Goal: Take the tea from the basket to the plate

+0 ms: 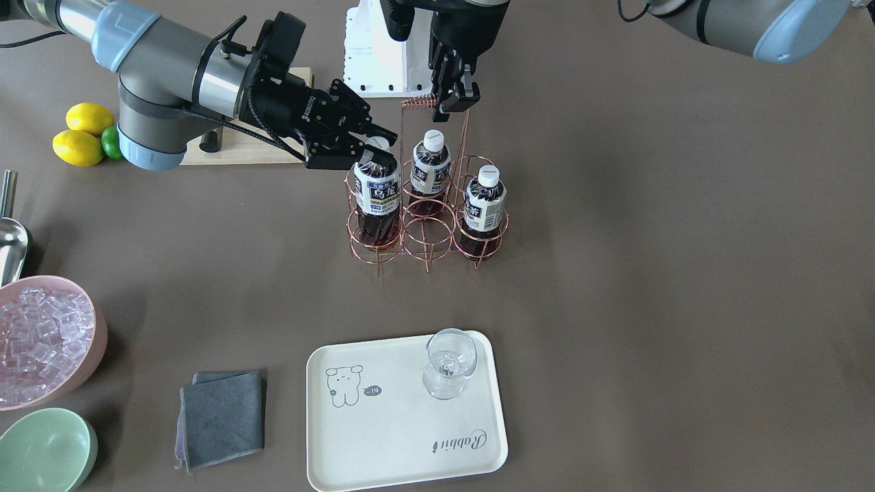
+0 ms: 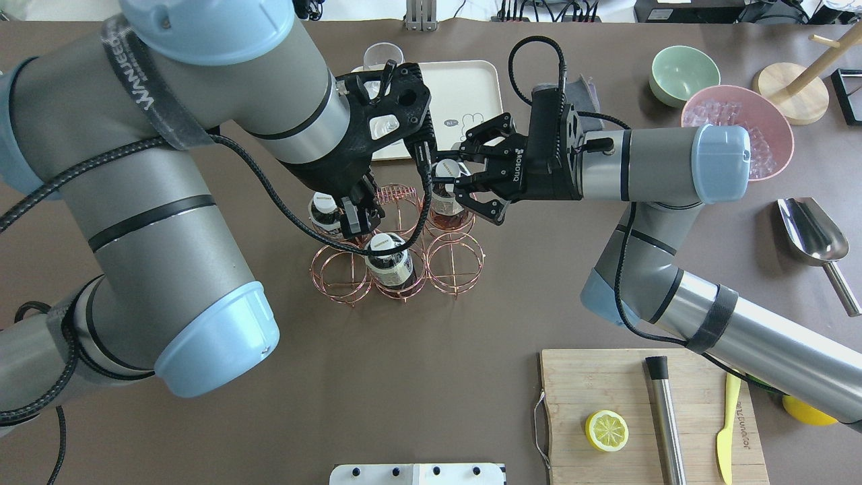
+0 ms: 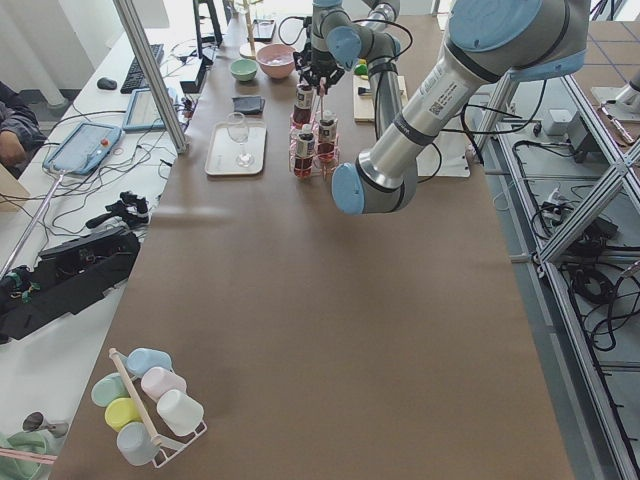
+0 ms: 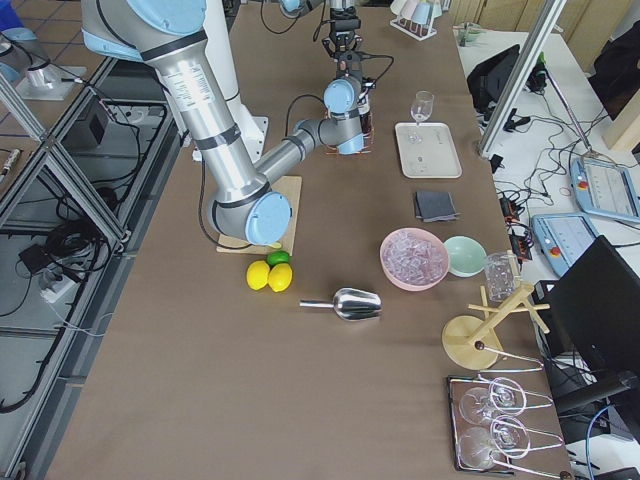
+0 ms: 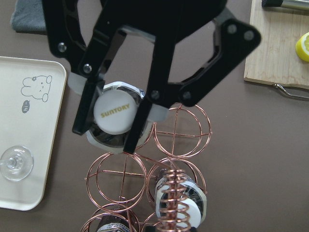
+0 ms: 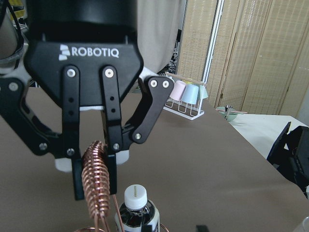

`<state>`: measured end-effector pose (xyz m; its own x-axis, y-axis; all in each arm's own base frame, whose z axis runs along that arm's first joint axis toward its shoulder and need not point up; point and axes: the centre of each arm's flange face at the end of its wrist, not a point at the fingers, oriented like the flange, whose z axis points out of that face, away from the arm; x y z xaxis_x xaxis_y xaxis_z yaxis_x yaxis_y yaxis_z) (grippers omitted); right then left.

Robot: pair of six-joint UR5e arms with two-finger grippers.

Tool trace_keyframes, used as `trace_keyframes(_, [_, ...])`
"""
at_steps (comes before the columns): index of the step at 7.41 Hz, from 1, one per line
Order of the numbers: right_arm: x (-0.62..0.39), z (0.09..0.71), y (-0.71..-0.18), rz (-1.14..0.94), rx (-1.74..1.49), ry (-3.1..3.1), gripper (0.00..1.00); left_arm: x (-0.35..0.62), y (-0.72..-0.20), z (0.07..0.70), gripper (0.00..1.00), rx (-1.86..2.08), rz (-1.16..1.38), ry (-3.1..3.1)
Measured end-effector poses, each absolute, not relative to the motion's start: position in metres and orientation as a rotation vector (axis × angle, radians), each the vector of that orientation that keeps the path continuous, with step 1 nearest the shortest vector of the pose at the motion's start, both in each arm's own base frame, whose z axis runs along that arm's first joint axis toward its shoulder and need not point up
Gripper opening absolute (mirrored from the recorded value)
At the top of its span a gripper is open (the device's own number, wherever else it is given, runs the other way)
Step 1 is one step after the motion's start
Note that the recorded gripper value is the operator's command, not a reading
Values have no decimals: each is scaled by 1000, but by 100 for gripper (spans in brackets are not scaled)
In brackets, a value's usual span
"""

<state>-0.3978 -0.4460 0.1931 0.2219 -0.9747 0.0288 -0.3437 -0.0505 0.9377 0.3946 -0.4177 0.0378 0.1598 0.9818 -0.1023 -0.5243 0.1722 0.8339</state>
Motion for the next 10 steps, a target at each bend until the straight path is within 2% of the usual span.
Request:
trace_keyframes(3, [-369, 148, -439, -845, 1590, -1266, 0, 394, -418, 37, 0, 749, 1235, 768])
trace_keyframes(6, [-328, 137, -466, -770, 1598, -1238, 0, 394, -418, 37, 0, 748, 1236, 767])
trace_keyframes(10, [-286, 157, -540, -384, 1400, -1249, 0, 393, -418, 37, 0, 739, 1237, 764])
